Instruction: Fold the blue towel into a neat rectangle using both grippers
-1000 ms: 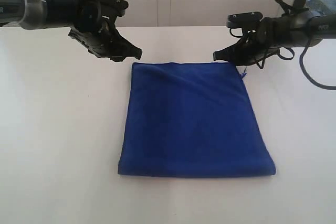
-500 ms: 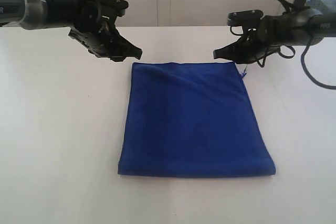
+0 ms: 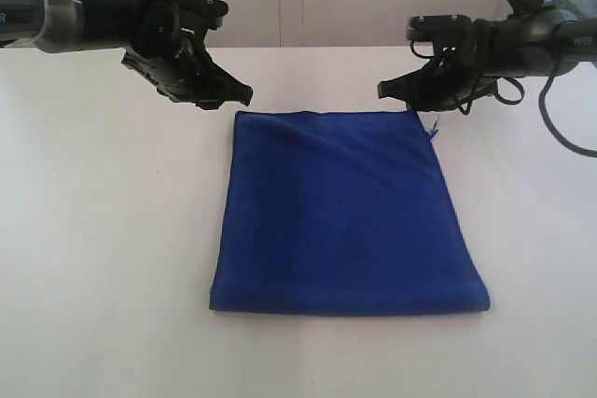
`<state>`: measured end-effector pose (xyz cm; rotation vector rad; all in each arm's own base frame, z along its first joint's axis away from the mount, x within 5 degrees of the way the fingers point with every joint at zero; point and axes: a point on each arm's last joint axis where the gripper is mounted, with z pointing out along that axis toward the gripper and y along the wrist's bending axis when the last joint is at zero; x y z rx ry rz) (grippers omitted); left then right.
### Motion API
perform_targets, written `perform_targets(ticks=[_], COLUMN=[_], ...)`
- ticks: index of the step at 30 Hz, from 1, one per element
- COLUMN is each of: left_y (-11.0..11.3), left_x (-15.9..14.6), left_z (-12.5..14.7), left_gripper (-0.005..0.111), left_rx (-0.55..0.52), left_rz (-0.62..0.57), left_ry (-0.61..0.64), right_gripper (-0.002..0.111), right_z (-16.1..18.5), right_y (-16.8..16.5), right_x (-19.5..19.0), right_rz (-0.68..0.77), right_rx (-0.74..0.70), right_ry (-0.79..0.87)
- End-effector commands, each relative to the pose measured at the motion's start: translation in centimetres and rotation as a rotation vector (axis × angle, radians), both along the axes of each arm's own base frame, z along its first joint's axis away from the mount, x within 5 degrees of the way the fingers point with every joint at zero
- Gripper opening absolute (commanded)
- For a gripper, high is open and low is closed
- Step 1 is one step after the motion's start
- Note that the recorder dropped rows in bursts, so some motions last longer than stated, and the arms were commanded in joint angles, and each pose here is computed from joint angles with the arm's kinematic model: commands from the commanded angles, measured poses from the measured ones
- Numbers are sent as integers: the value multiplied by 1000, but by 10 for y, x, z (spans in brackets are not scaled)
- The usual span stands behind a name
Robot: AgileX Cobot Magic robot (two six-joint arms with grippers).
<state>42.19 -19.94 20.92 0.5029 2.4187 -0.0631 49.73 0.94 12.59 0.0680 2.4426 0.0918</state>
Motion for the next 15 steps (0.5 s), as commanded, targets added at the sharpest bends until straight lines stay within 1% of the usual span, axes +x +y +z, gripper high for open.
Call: perform_targets(ticks=[1, 9, 12, 15], left_y=[1, 1, 1, 1], left_x=[0, 0, 0, 0], left_z=[1, 1, 1, 1], left_gripper=[43, 43, 43, 43], left_rx=[-5, -5, -5, -5], left_rz=[9, 9, 9, 9], left_ry=[7, 7, 7, 7], right_gripper=[26, 24, 16, 0], right_z=[3, -15, -18, -17], right_y=[-3, -3, -3, -3], right_x=[1, 2, 2, 2], right_rz=[-17, -21, -21, -22], right_rx=[16, 18, 17, 17], right_ry=[-15, 11, 15, 5])
